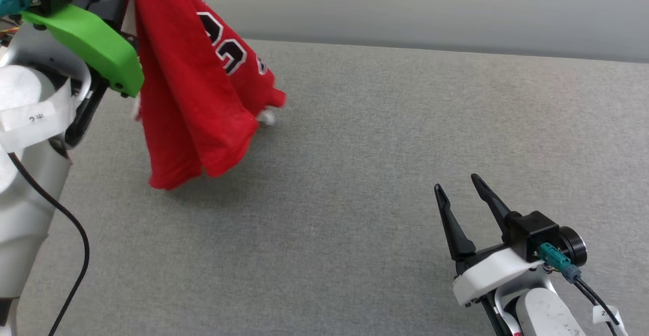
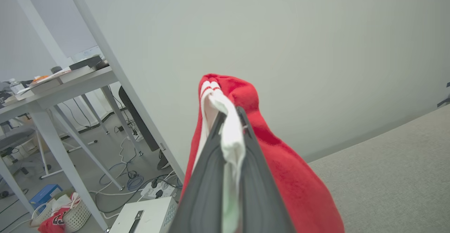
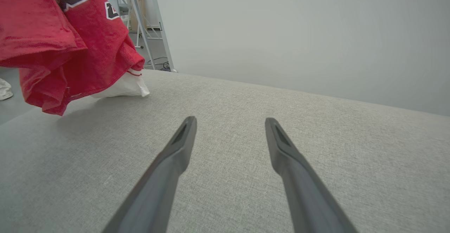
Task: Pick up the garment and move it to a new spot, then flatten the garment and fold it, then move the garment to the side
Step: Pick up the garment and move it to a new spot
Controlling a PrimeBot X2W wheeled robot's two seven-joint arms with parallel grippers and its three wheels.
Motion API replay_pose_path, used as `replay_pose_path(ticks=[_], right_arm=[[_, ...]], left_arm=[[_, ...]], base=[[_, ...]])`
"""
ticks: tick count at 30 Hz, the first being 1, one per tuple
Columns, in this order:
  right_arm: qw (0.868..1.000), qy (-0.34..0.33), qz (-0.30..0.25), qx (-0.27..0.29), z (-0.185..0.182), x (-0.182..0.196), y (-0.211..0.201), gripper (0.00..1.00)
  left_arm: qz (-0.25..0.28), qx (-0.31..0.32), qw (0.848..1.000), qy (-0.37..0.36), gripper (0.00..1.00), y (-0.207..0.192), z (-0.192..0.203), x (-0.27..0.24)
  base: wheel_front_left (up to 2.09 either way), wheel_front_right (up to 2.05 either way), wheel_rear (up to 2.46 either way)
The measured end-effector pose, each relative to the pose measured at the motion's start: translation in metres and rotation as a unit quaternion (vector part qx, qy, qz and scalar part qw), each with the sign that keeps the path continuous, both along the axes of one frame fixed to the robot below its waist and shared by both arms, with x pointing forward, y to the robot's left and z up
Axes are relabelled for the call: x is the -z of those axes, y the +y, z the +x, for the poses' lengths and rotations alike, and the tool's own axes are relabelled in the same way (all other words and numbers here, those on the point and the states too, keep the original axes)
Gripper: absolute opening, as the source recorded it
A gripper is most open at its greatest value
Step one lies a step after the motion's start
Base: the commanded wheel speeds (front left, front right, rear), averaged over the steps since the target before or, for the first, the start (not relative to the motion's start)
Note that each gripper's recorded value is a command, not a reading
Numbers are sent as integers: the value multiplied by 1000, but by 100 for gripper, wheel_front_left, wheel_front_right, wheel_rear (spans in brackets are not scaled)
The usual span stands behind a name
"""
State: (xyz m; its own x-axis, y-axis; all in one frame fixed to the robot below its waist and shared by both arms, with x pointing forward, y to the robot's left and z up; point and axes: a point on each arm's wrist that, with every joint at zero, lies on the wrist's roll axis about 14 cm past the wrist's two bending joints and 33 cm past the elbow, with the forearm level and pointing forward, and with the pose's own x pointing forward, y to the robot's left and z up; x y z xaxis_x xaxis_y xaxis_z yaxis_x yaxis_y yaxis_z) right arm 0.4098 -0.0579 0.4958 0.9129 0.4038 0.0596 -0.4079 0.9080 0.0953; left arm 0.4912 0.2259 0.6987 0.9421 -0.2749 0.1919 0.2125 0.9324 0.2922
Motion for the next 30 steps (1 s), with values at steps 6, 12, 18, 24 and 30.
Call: replay_pose_path(ticks=[6,12,18,24,30], right_arm=[[999,-12,11,46,-7,-13,-31,100],[994,-13,16,108,-17,-15,-73,100],[982,-12,19,185,-36,-16,-126,100],[976,-3,15,217,-44,-10,-146,100],[980,5,13,201,-34,-4,-136,100]], left_arm=[[-5,83,996,-33,0,-72,1,-20],[-29,205,977,-55,0,-179,1,-40],[-77,334,934,-102,0,-287,-21,-73],[-81,343,933,-74,0,-299,-9,-39],[20,302,951,58,0,-257,-2,108]], base=[[0,0,0],[0,0,0],[0,0,0],[0,0,0],[0,0,0]])
